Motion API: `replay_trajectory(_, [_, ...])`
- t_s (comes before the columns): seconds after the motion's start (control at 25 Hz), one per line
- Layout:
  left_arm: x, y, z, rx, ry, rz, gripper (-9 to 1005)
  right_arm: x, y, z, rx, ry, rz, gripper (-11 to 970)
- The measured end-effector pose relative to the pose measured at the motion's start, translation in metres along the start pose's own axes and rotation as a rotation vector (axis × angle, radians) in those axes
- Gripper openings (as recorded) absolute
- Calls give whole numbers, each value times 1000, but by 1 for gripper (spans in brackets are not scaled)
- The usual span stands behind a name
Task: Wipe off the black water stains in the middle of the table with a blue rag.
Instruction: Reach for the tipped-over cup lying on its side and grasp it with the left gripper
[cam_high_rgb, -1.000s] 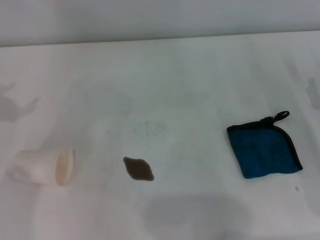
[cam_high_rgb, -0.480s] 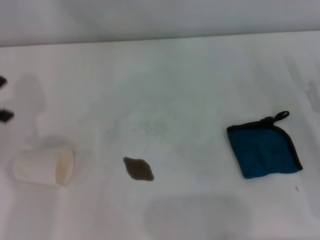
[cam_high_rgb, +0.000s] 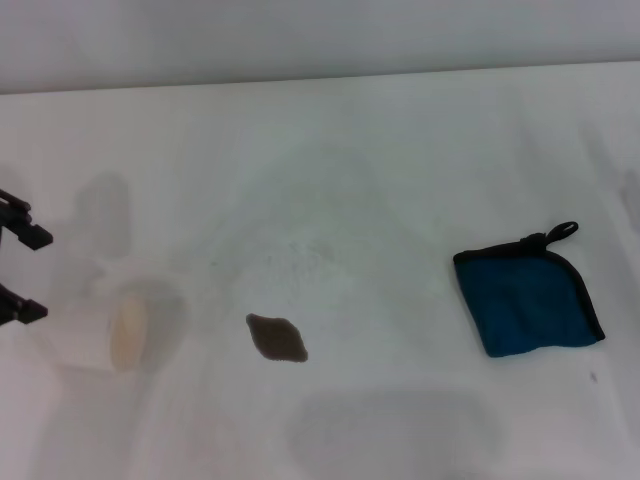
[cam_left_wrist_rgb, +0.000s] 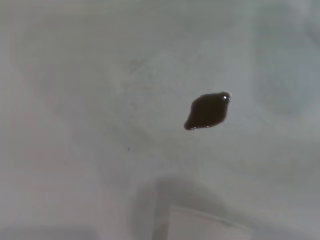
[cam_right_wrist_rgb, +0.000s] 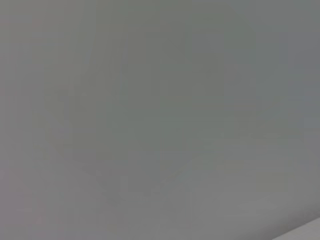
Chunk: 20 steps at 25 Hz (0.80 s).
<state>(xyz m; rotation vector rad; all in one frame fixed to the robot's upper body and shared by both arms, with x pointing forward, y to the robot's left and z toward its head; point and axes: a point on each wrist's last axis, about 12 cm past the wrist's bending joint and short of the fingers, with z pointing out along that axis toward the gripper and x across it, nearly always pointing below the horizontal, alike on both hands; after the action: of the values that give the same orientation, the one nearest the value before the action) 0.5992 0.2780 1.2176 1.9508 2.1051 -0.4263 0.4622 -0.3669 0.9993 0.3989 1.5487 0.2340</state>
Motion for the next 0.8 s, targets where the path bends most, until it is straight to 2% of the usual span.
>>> replay_trajectory(0.52, [22,2,38,24,35,18,861,0,0,-1,-5,5,-6,720])
replay_trajectory(0.8, [23,6,51,13,40,64,861,2,0,-2,-6,16,-6,720])
